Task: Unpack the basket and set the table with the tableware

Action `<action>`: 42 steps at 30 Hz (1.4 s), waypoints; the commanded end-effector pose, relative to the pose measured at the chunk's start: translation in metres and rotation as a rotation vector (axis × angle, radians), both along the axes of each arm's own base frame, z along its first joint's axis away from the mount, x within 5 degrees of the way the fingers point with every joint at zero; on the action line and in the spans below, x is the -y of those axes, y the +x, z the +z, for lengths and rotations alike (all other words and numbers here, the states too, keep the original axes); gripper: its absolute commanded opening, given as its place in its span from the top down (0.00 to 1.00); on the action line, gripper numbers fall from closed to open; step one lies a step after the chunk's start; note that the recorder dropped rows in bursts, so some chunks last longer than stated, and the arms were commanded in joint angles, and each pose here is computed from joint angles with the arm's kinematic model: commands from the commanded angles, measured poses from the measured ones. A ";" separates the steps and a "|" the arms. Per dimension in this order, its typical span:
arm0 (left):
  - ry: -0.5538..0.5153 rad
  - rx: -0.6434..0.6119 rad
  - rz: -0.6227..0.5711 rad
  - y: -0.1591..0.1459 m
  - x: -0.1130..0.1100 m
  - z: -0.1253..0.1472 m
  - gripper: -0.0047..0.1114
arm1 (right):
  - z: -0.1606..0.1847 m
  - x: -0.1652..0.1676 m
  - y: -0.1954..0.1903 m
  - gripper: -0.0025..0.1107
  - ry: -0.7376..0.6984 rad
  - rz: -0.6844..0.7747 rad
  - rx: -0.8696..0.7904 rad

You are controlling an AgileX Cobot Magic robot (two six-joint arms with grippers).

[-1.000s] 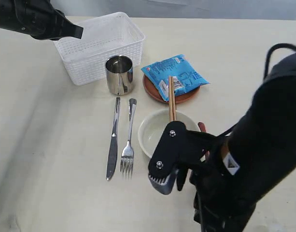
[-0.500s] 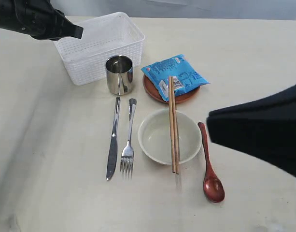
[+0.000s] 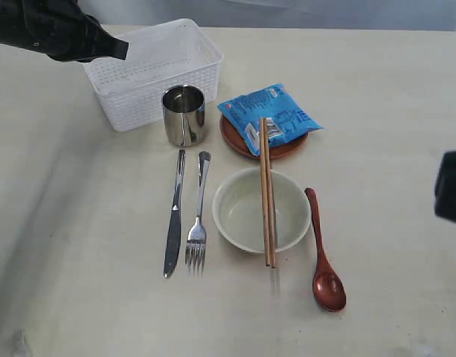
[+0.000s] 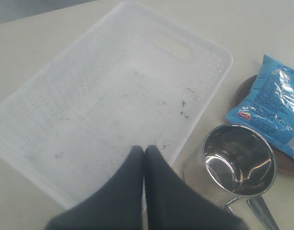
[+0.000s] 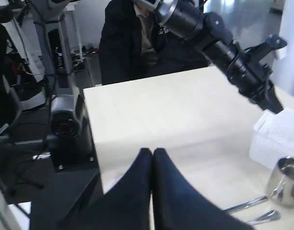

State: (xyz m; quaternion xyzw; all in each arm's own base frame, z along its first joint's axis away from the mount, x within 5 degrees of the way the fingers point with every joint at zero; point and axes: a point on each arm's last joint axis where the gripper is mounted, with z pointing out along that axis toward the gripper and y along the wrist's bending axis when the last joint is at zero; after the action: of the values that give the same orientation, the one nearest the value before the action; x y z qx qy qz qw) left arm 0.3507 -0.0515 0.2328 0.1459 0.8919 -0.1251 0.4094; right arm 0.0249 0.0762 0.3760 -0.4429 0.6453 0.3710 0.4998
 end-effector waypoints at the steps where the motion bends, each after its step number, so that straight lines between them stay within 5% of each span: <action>1: -0.007 0.001 0.011 -0.002 -0.001 0.001 0.96 | 0.002 -0.001 0.007 0.98 0.049 -0.044 0.136; 8: -0.007 0.001 0.011 -0.002 -0.001 0.001 0.96 | -0.007 -0.007 0.021 0.98 0.165 -0.147 0.348; 12: -0.007 0.001 0.011 -0.002 -0.001 0.001 0.96 | -0.019 -0.012 0.042 0.98 0.092 -0.288 0.322; 20: -0.007 0.001 0.011 -0.002 -0.001 0.001 0.96 | -0.054 0.026 0.088 0.98 0.072 -0.816 0.081; 27: -0.007 0.001 0.011 -0.002 -0.001 0.001 0.96 | -0.102 0.074 0.061 0.98 0.083 -1.208 0.110; 42: -0.007 0.001 0.011 -0.002 -0.001 0.001 0.96 | -0.177 0.082 0.039 0.98 0.014 -1.314 0.143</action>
State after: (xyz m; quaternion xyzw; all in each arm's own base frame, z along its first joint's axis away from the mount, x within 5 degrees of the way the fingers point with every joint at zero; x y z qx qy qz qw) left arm 0.3507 -0.0515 0.2328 0.1459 0.8919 -0.1251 0.4094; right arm 0.0656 -0.0054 0.2026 0.0295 0.7366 -0.0291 0.6750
